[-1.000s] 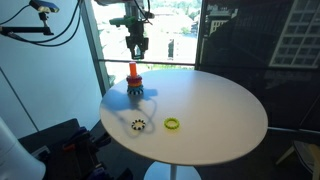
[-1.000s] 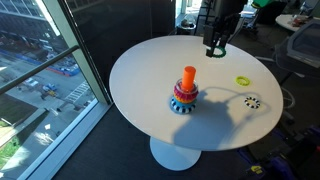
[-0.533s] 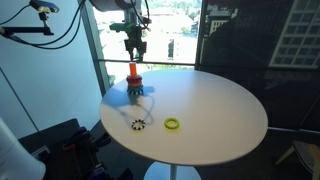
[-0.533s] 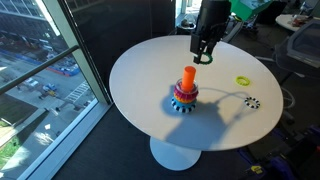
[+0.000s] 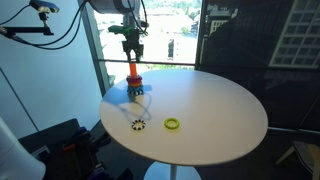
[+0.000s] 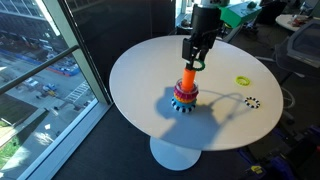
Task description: Lift the green object from the table and put it on the orange holder
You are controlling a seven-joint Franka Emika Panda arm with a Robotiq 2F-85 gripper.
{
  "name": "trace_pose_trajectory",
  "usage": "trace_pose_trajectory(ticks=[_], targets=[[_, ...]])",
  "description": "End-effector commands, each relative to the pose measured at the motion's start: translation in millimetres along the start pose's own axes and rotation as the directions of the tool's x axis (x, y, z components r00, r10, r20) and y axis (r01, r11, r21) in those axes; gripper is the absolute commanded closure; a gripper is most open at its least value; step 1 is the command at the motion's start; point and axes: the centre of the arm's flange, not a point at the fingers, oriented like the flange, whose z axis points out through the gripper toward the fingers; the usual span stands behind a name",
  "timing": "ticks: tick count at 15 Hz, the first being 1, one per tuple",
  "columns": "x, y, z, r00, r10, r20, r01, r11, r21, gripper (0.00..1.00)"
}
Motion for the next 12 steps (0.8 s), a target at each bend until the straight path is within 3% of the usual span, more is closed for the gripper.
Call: trace_pose_trajectory(ticks=[1,12], targets=[[9.9,-3.6,-1.6,1.0,-0.018,-0.01,0.018,1.0,0.023,0.55],[10.5,-9.9,10.8,1.0,-0.025,0.014,0.025,0.999,0.028,0.55]])
